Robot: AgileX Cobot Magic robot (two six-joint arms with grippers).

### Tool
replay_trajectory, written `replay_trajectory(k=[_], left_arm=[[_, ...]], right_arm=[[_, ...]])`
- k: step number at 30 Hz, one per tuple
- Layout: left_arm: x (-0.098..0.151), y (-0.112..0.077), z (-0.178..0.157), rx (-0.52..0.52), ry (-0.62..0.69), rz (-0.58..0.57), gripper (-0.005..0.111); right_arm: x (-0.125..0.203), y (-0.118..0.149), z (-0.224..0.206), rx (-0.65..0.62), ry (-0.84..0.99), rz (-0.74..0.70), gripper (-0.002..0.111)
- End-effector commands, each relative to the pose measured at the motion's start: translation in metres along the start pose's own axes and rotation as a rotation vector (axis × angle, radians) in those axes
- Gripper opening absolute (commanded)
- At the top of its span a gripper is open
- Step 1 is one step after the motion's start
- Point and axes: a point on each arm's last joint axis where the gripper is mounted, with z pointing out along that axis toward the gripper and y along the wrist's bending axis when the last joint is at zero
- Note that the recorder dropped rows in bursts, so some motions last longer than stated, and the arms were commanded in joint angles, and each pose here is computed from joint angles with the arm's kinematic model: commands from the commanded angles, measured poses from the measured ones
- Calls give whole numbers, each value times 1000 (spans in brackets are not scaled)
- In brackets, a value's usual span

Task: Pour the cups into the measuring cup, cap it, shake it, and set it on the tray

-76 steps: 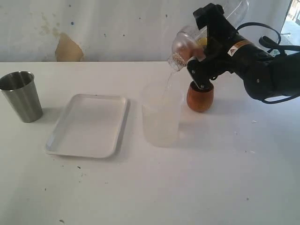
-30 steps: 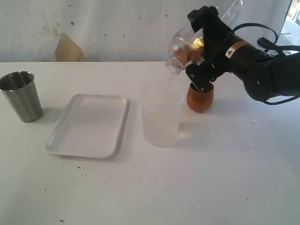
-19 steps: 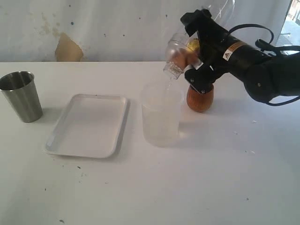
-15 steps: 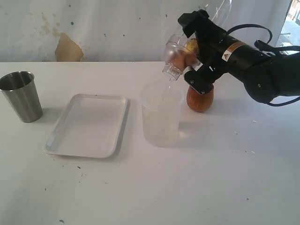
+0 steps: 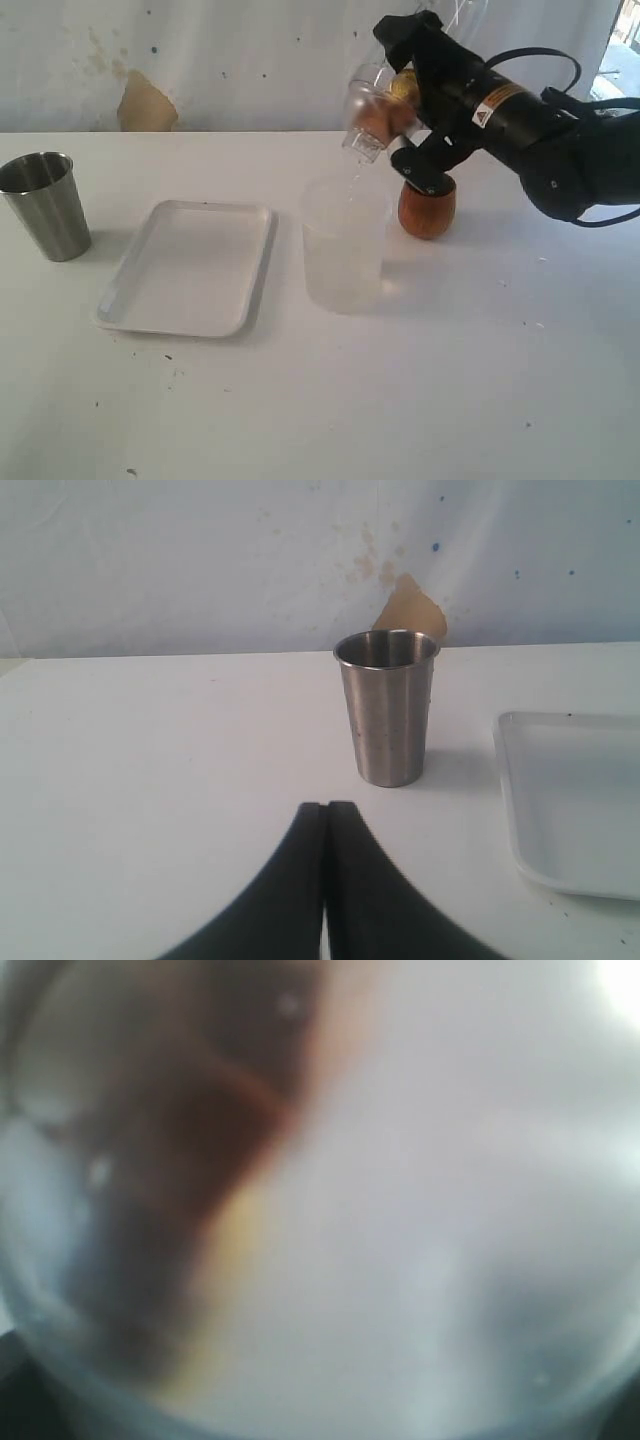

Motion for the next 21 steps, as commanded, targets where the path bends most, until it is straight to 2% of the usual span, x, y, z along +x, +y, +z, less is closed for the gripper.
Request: replay_trajectory(k=[1, 11, 17, 21], left_arm=[[1, 0, 0, 5, -2, -10, 0], [1, 0, 0, 5, -2, -10, 0], [1, 0, 0, 5, -2, -10, 0], [1, 0, 0, 5, -2, -10, 0]], right_arm=[[8, -8, 0, 53, 44, -20, 0], [4, -10, 0, 75, -1, -74, 0], [-8, 0, -1, -19, -137, -166, 0], [-9, 3, -1, -51, -154, -168, 0]])
